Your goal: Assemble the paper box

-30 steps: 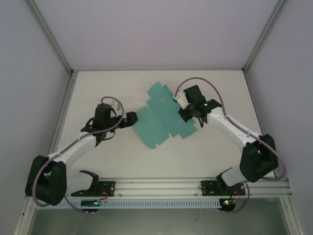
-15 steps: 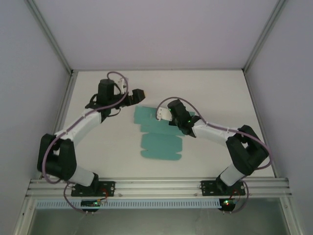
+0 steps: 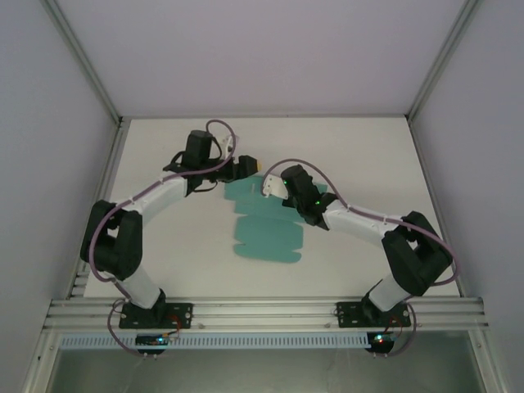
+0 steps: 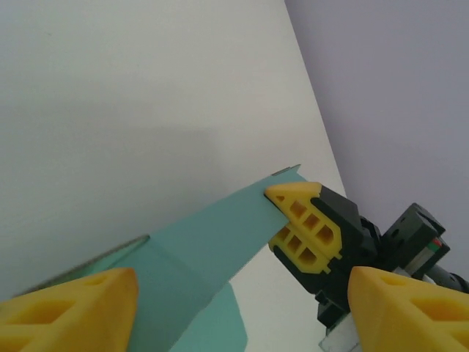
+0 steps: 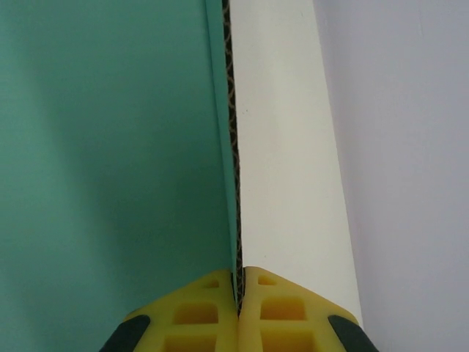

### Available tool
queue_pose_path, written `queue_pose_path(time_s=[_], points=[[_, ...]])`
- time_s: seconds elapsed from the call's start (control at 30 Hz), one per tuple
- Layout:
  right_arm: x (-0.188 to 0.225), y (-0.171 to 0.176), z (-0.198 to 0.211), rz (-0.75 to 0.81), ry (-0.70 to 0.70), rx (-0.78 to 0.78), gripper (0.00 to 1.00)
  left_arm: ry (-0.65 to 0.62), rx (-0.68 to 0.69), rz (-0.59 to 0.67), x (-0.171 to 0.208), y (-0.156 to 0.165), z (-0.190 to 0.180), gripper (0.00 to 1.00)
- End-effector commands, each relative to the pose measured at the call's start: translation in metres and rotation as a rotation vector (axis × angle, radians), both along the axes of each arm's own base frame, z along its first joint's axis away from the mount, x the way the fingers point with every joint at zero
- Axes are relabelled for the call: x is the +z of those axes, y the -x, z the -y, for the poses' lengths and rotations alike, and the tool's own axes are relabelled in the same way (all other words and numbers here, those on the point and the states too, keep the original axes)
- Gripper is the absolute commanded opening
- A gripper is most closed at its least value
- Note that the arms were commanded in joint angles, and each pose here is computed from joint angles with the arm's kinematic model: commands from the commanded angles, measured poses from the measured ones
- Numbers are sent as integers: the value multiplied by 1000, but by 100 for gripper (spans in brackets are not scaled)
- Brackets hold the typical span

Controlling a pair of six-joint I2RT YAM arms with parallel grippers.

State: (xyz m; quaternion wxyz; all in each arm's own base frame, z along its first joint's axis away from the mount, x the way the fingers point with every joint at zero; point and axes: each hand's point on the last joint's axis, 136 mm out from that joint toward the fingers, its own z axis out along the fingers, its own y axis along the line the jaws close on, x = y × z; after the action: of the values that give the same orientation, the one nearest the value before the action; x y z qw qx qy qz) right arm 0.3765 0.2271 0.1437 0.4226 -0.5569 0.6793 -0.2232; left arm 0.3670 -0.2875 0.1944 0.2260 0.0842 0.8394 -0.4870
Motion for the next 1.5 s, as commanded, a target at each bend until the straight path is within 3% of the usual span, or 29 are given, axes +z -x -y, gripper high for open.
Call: queue_pose_path(time_s=[0.0,0.1,0.33,0.57,0.77,0.93,1.0,1.1,1.2,1.27,1.47], points=[[26,-10,2,60,-90,-98,0,53,-80,-46,-2,17,17,73],[31,-11,1,73,-143,-125,0,107,-92,-69,-1,21,23,72],[21,3,-24,52,-215,-16,0,283,-147,-77,9,9,44,64],[13,14,-38,25,-257,60,0,433,-202,-96,14,3,59,45],[14,16,-34,28,-276,53,0,371,-188,-82,5,5,59,33],[21,15,-20,49,-278,20,0,214,-128,-71,-12,6,44,32],[25,16,-11,51,-284,5,0,147,-100,-47,-14,9,31,37],[35,16,3,59,-290,-18,0,47,-21,17,-11,12,-1,55],[43,22,14,9,-303,-1,0,-90,83,94,-13,16,-41,84],[41,35,17,-103,-322,55,2,-156,164,121,-17,18,-70,100],[39,48,28,-245,-356,103,0,-276,345,121,-48,13,-143,100]])
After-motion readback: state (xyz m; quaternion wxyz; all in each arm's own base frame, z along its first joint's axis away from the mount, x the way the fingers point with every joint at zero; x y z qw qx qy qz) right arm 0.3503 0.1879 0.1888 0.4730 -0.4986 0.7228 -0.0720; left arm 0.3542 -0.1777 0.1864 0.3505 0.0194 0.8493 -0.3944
